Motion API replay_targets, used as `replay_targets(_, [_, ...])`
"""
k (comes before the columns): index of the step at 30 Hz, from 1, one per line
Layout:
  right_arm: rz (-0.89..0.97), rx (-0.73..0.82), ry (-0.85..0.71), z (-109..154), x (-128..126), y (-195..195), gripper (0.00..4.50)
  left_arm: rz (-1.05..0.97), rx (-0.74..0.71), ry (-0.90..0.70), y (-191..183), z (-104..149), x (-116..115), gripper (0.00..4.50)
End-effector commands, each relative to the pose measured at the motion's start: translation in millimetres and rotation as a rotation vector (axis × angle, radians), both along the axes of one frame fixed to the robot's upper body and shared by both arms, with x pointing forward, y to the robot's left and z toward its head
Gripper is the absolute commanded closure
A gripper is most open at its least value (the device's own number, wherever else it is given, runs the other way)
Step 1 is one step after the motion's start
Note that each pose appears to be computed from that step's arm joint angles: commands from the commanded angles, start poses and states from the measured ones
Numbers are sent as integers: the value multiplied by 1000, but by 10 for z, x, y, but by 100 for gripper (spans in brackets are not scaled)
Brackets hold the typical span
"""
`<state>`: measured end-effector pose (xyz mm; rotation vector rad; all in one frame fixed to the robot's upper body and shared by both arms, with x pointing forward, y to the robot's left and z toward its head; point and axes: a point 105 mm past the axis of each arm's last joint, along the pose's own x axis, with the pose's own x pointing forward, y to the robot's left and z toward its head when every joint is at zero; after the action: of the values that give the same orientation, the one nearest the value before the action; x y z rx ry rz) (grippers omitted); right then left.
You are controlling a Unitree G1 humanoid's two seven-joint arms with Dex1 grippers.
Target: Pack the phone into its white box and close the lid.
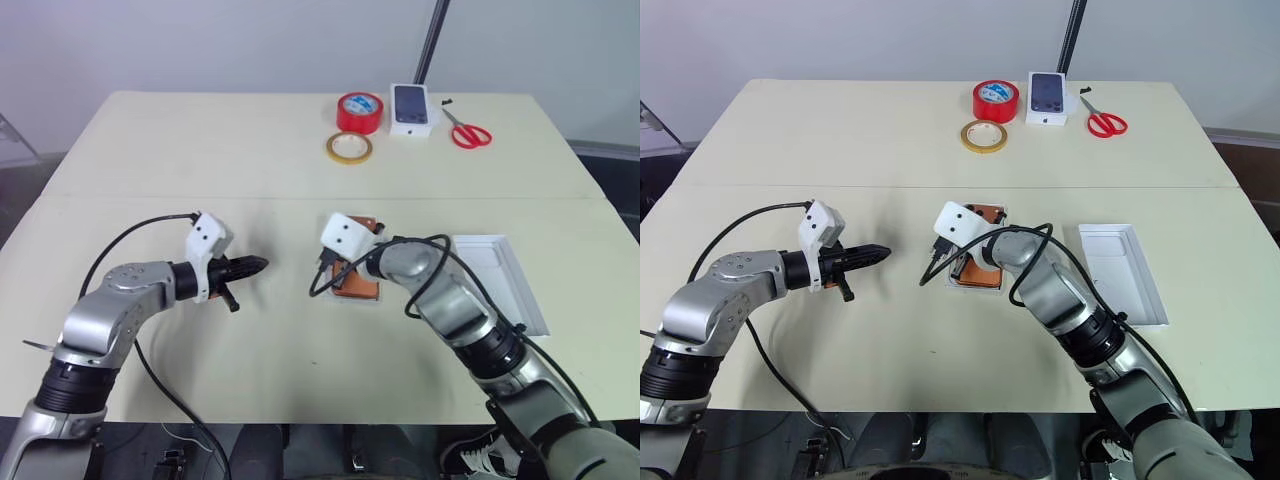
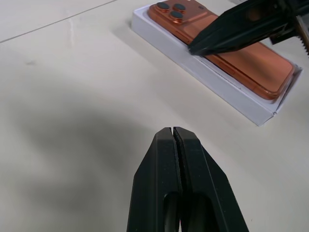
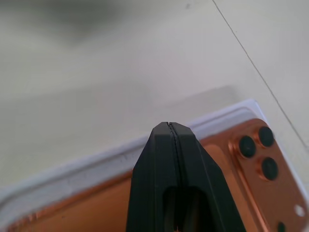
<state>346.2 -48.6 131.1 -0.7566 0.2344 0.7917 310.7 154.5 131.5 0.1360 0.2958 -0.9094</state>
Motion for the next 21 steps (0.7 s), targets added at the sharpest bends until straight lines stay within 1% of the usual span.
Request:
replay_targets(1, [-5,-28,2,-4,-48,-70,450,-3,-3,-42,-2,107,-16,443])
replay_targets(12, [10,-52,-23,42,-65,-38,450,-8,-3,-41,-24,104,8,443])
replay_targets(15, [34,-30,-24,67,-62,65,450,-10,-4,-38,-31,99,8,443])
replay_targets(21, [46,-55,-37,31,10,160,450,-14,-9,-41,-61,98,9,443])
